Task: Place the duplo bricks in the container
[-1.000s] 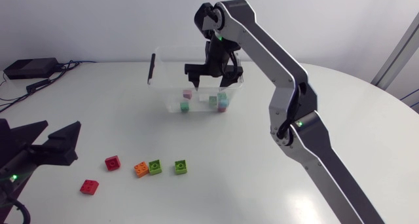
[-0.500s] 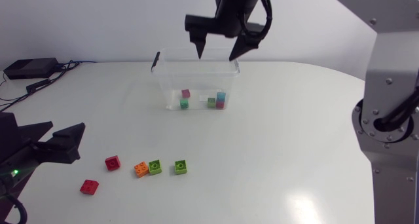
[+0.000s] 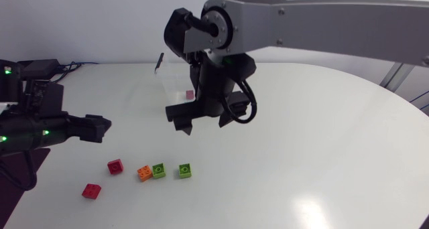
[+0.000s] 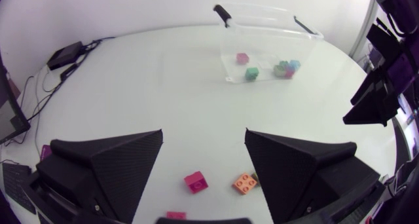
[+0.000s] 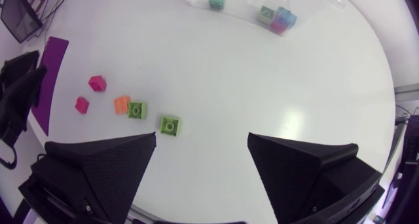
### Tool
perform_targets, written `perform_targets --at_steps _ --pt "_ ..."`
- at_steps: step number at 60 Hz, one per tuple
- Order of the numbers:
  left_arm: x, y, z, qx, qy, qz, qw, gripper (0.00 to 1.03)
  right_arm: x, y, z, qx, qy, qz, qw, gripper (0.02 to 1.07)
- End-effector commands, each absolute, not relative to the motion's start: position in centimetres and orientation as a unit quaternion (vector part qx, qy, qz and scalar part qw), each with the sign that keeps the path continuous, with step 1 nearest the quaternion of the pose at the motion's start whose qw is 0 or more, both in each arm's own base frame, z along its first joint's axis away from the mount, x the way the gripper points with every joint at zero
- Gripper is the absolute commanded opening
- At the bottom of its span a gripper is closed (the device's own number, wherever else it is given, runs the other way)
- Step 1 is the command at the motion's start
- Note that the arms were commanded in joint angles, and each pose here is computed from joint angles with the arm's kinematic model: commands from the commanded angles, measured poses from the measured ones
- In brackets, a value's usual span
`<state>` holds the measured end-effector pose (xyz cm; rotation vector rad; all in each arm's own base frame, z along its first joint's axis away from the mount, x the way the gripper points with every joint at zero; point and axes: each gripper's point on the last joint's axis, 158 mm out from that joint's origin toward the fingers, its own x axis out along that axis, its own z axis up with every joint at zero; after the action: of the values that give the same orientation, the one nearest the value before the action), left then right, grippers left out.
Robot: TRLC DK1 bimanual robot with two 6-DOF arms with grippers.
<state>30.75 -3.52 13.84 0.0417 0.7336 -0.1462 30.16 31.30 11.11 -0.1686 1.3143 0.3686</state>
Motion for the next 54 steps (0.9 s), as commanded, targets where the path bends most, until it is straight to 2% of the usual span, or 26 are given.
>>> perform_targets --at_steps 1,4,13,24,31,35,38,47,54 --pt "31.4 -4.2 13.3 0.020 0.377 -0.098 0.921 0.75 28.7 31.4 9.7 -0.086 0.610 0.192 0.764 1.03" --pt "31.7 -4.7 12.4 0.009 0.391 -0.118 0.913 0.70 28.2 31.6 9.1 -0.091 0.608 0.207 0.761 1.03" --pt "32.5 -5.1 9.6 -0.008 0.434 -0.156 0.887 0.70 26.8 32.9 7.8 -0.105 0.605 0.249 0.749 1.03" --pt "31.9 -7.0 7.7 0.052 0.426 -0.221 0.876 0.70 26.6 34.5 7.4 -0.130 0.569 0.294 0.757 1.03" --pt "31.2 -8.1 5.7 0.113 0.439 -0.268 0.850 0.70 26.8 35.1 7.8 -0.159 0.553 0.316 0.755 1.03" --pt "30.1 -8.7 4.9 0.186 0.433 -0.320 0.822 0.70 26.5 34.2 7.4 -0.278 0.557 0.354 0.698 1.02" --pt "29.1 -8.9 4.5 0.209 0.436 -0.345 0.804 0.70 27.0 32.2 6.3 -0.346 0.579 0.323 0.664 1.02" --pt "28.0 -9.6 2.7 0.215 0.451 -0.382 0.777 0.70 25.0 32.9 5.3 -0.324 0.588 0.385 0.633 1.02" --pt "27.6 -9.5 0.9 0.213 0.472 -0.393 0.760 0.70 25.1 34.1 5.2 -0.313 0.563 0.411 0.645 1.02"
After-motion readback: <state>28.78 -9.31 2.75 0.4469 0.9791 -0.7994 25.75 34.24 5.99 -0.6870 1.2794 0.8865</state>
